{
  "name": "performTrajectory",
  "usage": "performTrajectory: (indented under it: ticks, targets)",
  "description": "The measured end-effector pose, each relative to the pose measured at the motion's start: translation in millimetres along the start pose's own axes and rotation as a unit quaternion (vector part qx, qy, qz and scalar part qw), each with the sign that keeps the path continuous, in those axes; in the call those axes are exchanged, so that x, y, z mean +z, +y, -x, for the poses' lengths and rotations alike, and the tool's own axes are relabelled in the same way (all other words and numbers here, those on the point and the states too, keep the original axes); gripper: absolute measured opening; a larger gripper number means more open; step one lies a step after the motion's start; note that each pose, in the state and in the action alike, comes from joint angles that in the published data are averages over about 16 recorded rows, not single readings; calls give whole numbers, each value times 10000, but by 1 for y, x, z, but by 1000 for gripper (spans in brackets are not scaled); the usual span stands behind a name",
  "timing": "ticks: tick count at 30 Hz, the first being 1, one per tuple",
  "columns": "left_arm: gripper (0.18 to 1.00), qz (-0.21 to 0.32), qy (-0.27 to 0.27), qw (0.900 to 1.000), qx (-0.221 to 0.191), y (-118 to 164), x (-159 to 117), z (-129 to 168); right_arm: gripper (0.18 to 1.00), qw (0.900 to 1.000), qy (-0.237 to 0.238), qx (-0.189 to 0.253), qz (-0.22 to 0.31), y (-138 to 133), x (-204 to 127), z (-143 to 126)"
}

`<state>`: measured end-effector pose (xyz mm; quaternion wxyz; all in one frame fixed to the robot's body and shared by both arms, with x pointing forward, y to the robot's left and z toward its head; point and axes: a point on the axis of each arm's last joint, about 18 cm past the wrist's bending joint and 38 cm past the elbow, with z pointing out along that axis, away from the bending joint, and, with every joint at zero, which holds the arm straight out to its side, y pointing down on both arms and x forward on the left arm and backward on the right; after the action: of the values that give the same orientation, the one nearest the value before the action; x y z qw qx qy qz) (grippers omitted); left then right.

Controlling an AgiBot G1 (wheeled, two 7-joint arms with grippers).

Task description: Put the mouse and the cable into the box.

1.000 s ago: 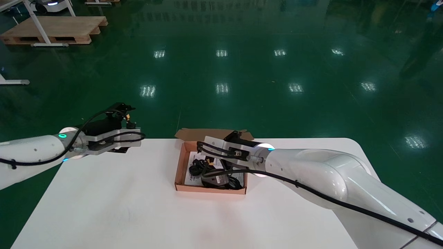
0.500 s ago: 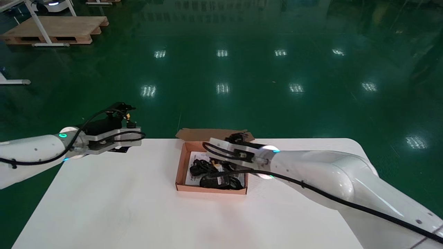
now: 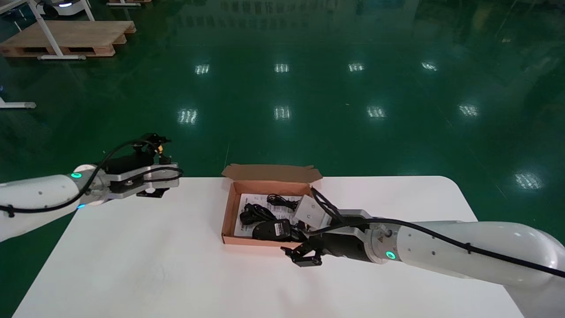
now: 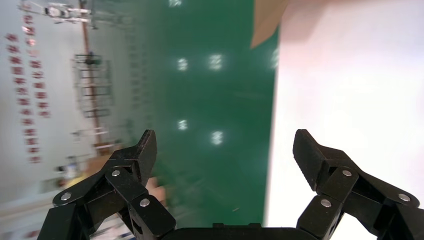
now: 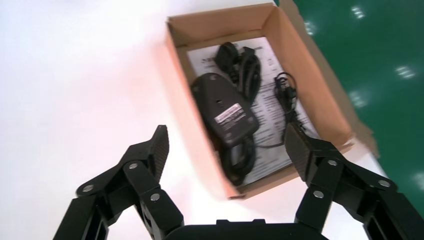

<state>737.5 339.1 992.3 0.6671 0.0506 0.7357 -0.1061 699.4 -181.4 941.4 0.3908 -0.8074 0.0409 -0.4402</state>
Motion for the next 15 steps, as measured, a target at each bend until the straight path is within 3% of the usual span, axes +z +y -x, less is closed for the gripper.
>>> performTrajectory:
  ticks: [7,15]
  targets:
    - [1001,-456,313,9949,-840,-7,-13,-16,898,9971,-382,521,-408,11,-32,10]
    - [1001,-1095,693,9752,-1794,-21,-35,-30,977,9879,-769,933,-967,16,-74,20]
